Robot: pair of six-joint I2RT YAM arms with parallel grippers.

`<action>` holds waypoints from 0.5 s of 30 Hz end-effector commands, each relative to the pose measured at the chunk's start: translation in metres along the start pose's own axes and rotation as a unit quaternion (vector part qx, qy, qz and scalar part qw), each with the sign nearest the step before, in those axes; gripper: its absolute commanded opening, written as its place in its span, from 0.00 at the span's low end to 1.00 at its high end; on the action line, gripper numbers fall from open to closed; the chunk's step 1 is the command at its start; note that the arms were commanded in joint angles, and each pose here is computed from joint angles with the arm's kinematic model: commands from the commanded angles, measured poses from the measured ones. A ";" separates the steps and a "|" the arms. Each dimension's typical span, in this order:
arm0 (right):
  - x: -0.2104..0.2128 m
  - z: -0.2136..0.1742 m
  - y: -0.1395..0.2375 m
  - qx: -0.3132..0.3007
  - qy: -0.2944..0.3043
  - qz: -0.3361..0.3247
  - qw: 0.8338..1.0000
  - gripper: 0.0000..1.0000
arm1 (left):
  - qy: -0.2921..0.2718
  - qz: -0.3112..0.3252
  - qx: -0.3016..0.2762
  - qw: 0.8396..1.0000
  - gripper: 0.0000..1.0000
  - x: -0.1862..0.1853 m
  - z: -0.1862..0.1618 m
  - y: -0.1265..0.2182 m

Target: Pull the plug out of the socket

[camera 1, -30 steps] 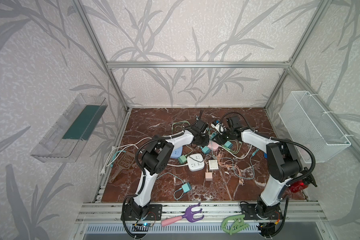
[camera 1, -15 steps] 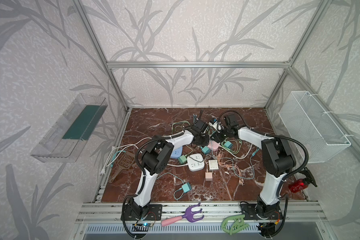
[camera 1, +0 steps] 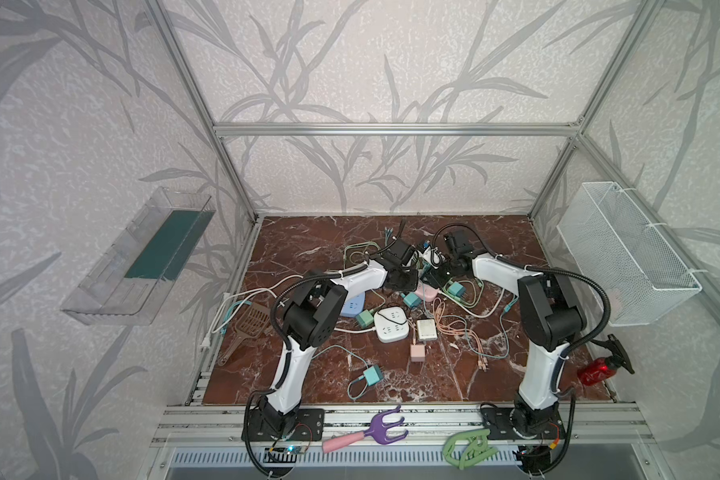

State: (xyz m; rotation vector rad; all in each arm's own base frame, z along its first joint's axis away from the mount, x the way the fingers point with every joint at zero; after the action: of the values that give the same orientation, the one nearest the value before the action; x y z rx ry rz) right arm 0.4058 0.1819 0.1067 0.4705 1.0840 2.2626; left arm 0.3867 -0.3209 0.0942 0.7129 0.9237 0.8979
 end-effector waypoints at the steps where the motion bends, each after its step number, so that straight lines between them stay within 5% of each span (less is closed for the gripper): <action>1: 0.006 0.003 -0.004 0.014 0.009 0.010 1.000 0.54 | 0.014 0.044 0.068 0.997 0.37 0.022 -0.031 -0.012; 7: 0.005 0.002 -0.003 0.021 0.012 -0.005 1.000 0.41 | 0.025 0.047 0.068 0.996 0.37 0.025 -0.031 -0.012; 15: 0.012 0.004 0.005 0.010 0.017 -0.008 1.000 0.38 | 0.031 0.048 0.075 0.996 0.36 0.024 -0.030 -0.015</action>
State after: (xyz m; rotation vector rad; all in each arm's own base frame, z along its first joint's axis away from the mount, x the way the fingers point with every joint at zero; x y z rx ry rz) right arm 0.4068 0.1842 0.1071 0.4291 1.1254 2.2386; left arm 0.3871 -0.3196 0.0943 0.7085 0.9559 0.9008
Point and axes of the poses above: each gripper's point midway between its finger pads, its own y axis back along the fingers, its own x axis along the line the jaws close on, z = x × y, the point moved 6 cm from there along y, back along the fingers, and after that the axes turned 1 degree about -y, right-handed, at the moved point
